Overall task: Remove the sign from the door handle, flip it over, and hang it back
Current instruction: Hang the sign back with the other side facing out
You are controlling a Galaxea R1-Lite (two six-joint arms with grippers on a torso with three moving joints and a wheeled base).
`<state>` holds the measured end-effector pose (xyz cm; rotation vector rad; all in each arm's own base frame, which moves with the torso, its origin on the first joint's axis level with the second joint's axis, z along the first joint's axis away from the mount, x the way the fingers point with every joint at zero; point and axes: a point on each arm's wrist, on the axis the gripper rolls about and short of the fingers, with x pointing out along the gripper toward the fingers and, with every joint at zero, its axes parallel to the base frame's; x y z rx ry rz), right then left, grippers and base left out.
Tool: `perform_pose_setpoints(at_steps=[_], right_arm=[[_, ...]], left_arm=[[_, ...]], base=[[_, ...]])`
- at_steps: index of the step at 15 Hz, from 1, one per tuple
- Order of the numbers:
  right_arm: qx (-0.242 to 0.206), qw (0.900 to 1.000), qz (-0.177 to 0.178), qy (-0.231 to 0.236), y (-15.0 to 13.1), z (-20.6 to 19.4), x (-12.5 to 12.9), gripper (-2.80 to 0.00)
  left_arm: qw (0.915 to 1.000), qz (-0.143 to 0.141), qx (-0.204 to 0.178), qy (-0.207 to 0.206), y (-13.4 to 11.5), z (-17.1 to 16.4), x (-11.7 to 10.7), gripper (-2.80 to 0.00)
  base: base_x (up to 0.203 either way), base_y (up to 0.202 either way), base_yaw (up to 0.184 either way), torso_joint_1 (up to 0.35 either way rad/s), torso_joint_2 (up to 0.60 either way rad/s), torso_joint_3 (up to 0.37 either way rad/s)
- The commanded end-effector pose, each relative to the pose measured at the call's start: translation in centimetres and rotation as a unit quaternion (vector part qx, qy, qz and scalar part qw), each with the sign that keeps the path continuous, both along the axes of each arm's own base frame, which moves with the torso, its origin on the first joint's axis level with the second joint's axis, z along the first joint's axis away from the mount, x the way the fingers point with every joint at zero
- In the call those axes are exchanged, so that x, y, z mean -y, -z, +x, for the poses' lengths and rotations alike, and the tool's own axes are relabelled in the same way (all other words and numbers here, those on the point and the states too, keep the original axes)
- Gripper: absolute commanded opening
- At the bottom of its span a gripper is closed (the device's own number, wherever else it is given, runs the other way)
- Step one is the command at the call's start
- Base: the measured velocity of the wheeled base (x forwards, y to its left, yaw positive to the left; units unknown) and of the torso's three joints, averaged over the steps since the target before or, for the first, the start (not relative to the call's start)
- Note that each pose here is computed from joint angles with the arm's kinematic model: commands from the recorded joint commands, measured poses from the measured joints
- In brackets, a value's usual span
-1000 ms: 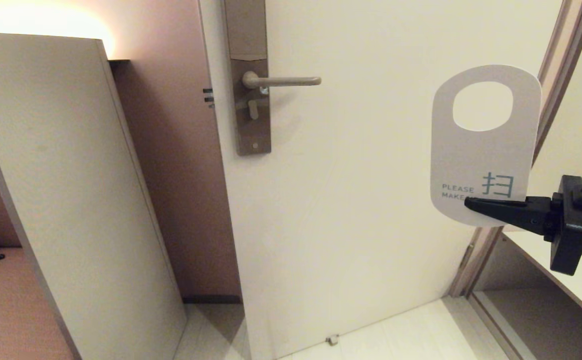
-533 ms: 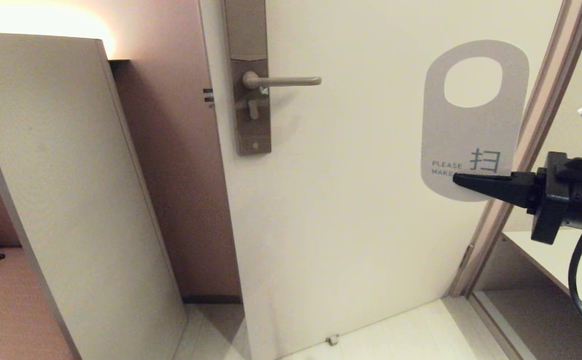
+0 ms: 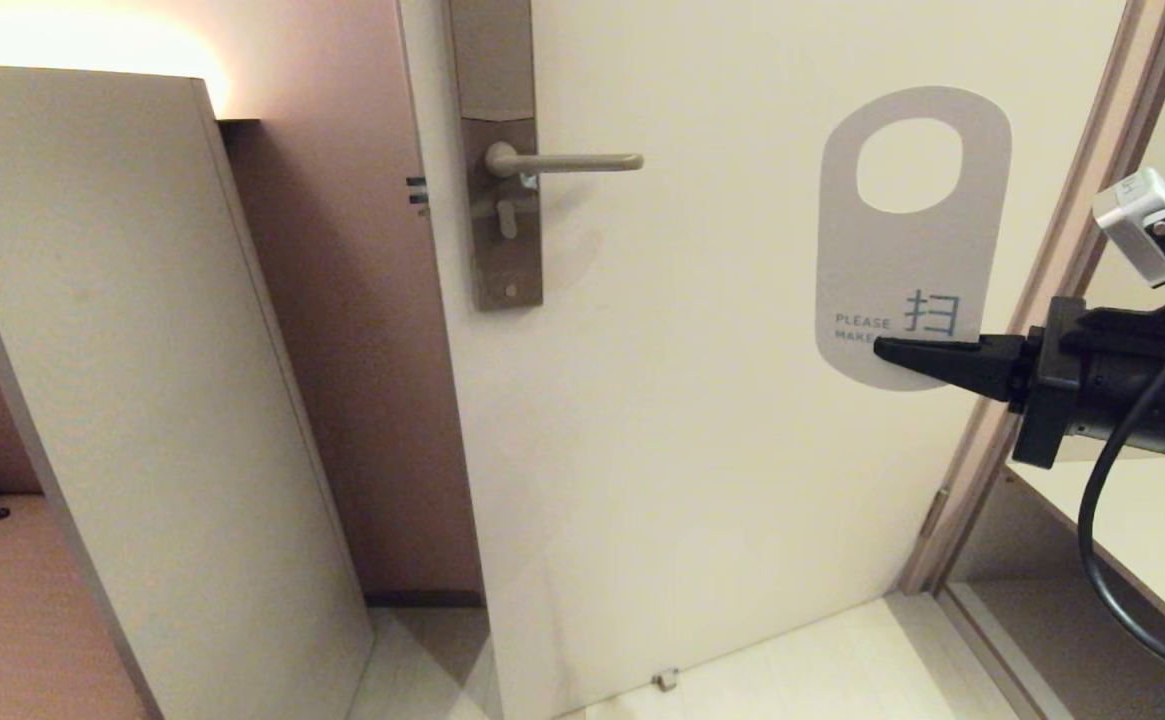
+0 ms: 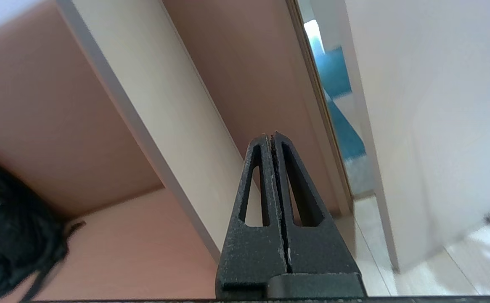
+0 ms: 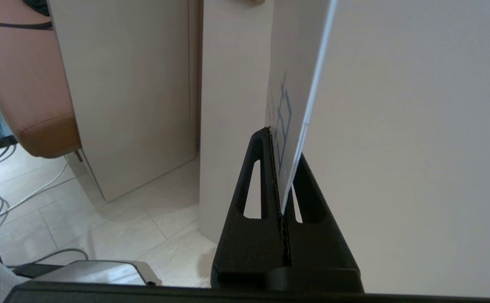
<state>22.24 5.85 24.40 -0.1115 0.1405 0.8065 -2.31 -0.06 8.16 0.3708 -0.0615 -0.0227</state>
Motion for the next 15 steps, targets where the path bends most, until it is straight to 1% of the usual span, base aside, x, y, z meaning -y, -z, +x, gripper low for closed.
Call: perform_pose_setpoints(at_steps=[1, 3, 4, 5, 10, 12, 15], right_arm=[[-0.003, 1.000, -0.001, -0.002, 0.2, 0.3, -0.1, -2.80], [-0.006, 1.000, -0.001, -0.002, 0.3, 0.5, -0.1, -2.80], [-0.008, 1.000, -0.002, -0.002, 0.4, 0.6, -0.1, -2.80], [-0.006, 1.000, -0.002, -0.001, 0.4, 0.8, -0.1, -2.80], [0.009, 1.000, 0.002, -0.002, 0.2, 1.5, -0.3, -2.80], [0.008, 1.000, 0.002, -0.001, 0.3, 1.5, -0.3, -2.80], [0.006, 1.000, 0.001, -0.002, 0.4, 1.8, -0.4, -2.80]], left_arm=[[0.9999, -0.001, -0.011, 0.000, 0.2, 0.0, 0.0, -2.80], [0.9999, 0.000, -0.012, 0.001, 0.3, 0.0, 0.0, -2.80], [0.9999, -0.005, -0.013, 0.003, 0.3, 0.0, 0.0, -2.80], [0.9999, 0.000, -0.013, 0.006, 0.3, 0.0, 0.0, -2.80], [0.9999, -0.002, -0.013, 0.006, 0.3, 0.0, 0.0, -2.80], [0.9999, 0.002, -0.014, 0.007, 0.3, 0.0, 0.0, -2.80], [0.9999, -0.001, -0.013, 0.006, 0.3, 0.0, 0.0, -2.80]], base=[[0.000, 0.000, 0.000, 0.000, 0.00, 0.000], [0.000, 0.000, 0.000, 0.000, 0.00, 0.000], [0.000, 0.000, 0.000, 0.000, 0.00, 0.000], [0.000, 0.000, 0.000, 0.000, 0.00, 0.000], [0.000, 0.000, 0.000, 0.000, 0.00, 0.000], [0.000, 0.000, 0.000, 0.000, 0.00, 0.000], [0.000, 0.000, 0.000, 0.000, 0.00, 0.000]])
